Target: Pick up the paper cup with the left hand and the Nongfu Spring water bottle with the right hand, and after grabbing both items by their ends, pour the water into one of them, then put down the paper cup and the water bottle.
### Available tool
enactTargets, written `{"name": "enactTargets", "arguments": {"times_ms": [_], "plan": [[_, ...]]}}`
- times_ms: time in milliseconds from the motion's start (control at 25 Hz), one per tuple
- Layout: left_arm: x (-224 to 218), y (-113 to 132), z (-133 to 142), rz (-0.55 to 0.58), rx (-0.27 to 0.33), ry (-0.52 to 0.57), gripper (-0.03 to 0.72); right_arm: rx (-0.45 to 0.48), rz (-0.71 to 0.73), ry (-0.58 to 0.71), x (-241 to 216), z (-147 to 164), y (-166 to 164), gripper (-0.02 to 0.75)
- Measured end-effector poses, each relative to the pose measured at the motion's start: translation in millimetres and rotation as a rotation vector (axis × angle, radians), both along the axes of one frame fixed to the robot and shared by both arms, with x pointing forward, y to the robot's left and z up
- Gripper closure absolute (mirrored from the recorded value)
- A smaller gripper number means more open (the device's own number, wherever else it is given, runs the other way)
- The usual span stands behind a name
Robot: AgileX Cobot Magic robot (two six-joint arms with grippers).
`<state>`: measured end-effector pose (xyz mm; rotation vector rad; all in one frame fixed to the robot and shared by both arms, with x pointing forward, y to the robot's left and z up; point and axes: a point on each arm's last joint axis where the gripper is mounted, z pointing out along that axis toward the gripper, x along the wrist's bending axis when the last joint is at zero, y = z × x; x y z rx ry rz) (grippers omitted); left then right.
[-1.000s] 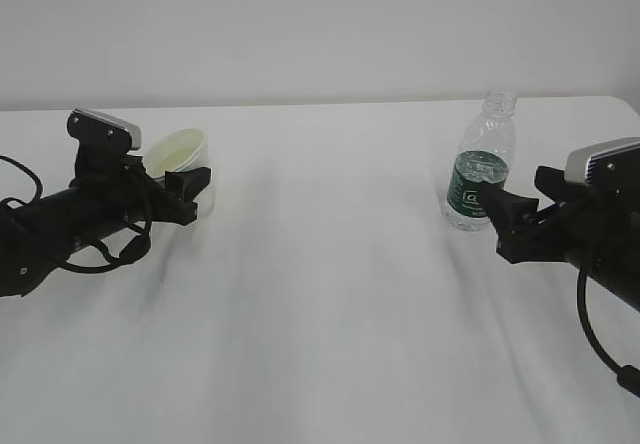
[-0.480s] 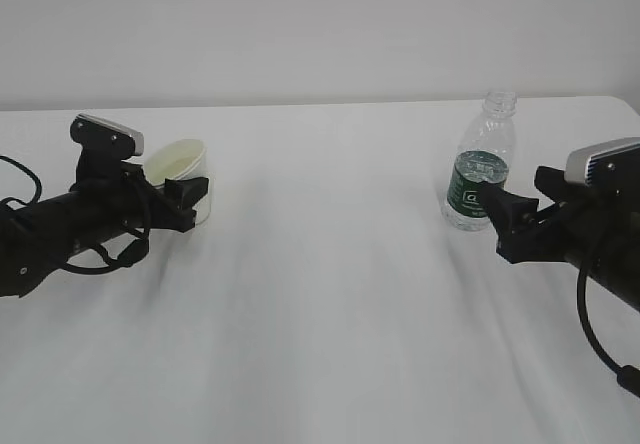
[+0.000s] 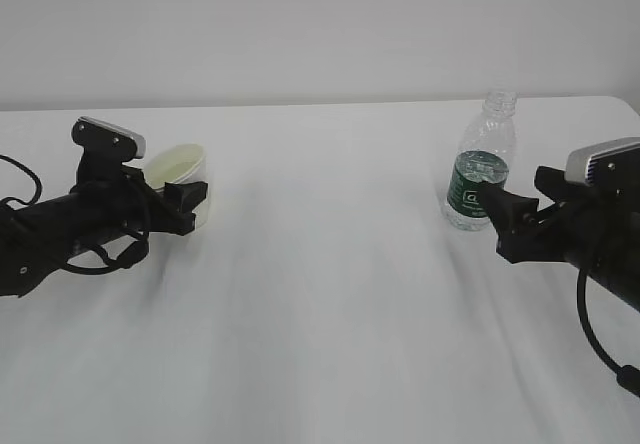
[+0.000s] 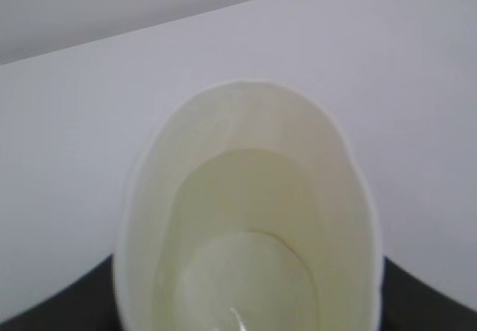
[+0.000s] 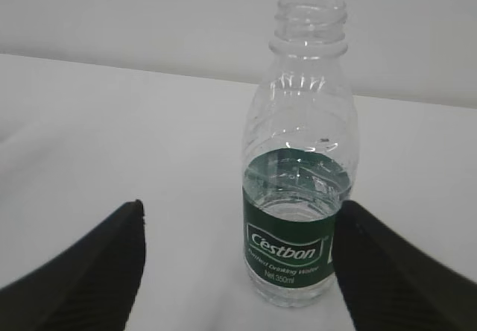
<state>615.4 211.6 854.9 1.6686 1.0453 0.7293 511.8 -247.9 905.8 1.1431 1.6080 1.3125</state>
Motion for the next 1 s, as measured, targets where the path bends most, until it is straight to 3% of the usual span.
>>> {"name": "enactTargets", "arguments": {"times_ms": [360,680,1000], "plan": [[-0.1,0.0,-0.3,-0.001,0.003,0.003,0.28,0.0,0.0,0.0,0.0,0.0,0.0,0.145],[-0.8,-0.7,-1.1,-0.014,0.011,0.009,0.113,0.0,0.007,0.0,-0.2,0.0,0.6,0.145],[-1.6,-2.2,-1.3,-0.037,0.022,0.006,0.078,-0.001,0.01,0.0,-0.3,0.0,0.8,0.145]]}}
